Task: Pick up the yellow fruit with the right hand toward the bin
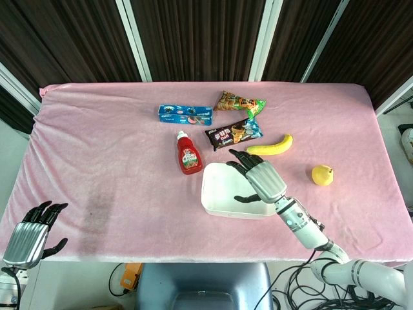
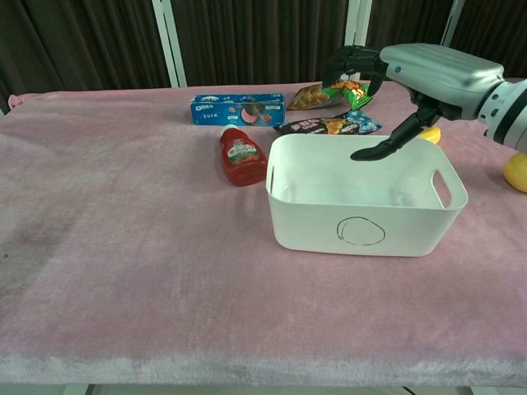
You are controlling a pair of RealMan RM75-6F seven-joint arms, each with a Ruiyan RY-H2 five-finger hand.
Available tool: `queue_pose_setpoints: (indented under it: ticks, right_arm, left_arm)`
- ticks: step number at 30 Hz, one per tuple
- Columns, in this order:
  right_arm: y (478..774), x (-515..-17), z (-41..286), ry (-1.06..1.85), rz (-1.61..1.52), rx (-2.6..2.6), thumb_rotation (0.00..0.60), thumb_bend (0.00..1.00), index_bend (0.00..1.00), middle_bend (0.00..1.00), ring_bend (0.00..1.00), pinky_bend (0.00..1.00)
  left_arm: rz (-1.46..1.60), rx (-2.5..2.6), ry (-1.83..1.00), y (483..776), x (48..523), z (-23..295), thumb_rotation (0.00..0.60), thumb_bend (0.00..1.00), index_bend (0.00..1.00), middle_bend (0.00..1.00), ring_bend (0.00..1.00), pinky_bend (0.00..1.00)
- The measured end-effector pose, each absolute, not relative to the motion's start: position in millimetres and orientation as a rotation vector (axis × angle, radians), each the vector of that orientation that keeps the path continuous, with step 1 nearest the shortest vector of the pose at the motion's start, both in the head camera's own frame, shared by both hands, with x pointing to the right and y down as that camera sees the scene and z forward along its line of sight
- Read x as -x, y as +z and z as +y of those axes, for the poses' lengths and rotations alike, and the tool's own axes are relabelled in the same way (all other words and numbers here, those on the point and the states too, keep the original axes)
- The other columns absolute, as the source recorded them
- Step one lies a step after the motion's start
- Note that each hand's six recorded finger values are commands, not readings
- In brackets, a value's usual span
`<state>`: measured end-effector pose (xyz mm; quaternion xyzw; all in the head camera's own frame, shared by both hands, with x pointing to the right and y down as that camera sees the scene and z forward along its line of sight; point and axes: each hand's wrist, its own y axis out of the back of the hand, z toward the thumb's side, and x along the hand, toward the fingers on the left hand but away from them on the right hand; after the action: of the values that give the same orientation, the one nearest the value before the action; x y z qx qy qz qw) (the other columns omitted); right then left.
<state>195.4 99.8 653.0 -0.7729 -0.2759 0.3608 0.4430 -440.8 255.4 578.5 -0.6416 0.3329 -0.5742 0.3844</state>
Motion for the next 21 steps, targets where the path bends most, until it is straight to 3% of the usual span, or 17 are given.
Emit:
queue_pose_setpoints:
  ticks: [21]
  right_arm:
    - [646, -215, 91, 0.917, -0.729, 1.887, 0.600, 0.22, 0.36, 0.19, 0.20, 0.42]
  left_arm:
    - [0.844, 1.634, -1.469, 579, 442, 255, 0.600, 0.20, 0.19, 0.24, 0.14, 0.24]
